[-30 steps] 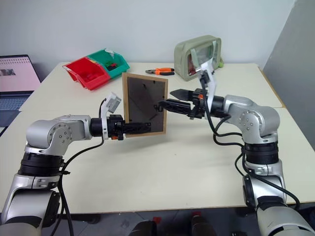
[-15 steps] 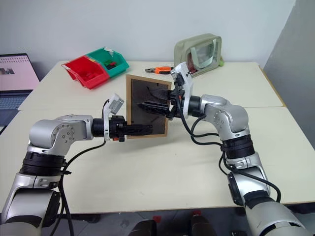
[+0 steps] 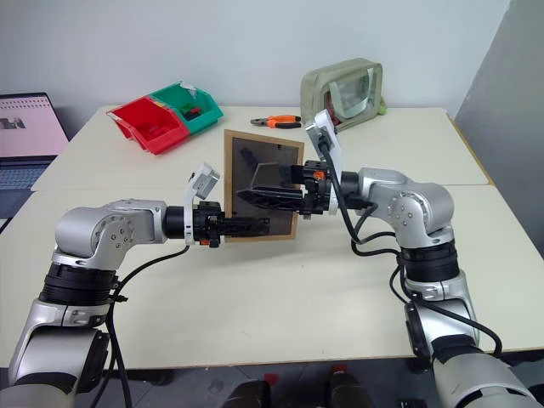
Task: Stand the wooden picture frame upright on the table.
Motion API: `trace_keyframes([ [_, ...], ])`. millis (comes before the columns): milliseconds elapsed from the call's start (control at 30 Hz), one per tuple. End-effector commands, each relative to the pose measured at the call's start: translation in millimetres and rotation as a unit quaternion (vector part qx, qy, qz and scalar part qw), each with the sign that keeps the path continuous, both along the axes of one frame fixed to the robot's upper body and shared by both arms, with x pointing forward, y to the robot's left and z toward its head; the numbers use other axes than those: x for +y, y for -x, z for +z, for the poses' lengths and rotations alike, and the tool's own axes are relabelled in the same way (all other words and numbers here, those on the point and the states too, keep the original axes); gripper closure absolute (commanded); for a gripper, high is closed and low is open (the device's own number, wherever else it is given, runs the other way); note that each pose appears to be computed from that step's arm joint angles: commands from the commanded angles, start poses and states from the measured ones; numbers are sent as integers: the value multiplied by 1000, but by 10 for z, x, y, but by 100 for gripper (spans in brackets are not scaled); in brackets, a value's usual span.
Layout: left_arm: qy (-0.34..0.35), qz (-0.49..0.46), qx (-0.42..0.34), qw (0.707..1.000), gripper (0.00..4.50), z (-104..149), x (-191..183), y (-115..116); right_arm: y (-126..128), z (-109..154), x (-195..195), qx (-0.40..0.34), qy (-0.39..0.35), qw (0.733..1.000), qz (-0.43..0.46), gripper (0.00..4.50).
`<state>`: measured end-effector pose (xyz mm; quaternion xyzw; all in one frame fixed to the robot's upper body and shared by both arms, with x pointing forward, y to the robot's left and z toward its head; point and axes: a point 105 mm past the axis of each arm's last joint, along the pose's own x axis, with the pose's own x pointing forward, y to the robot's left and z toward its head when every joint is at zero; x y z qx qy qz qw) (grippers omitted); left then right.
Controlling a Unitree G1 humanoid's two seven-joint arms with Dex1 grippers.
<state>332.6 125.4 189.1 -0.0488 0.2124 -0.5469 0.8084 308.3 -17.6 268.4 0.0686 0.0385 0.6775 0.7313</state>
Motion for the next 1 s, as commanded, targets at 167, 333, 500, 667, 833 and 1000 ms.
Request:
trace_keyframes([
  [167, 27, -22, -16, 999, 361, 193, -44, 68, -16, -44, -321, -15, 13, 998, -52, 5],
  [333, 61, -23, 32, 997, 361, 221, -6, 156, -110, -184, -854, -42, 72, 986, -143, 5],
  [500, 112, -24, 133, 985, 361, 252, 59, 287, -390, -248, -1079, -341, 195, 890, -232, 5],
  [667, 142, -28, 229, 963, 361, 190, 5, 308, -429, -327, -1004, -655, 230, 692, -196, 5],
  [833, 191, -71, 267, 942, 361, 305, -120, 331, -420, -483, -926, -750, 200, 613, -147, 5],
  [1000, 197, -96, 293, 931, 361, 277, -186, 449, -311, -416, -676, -790, 129, 586, -126, 5],
])
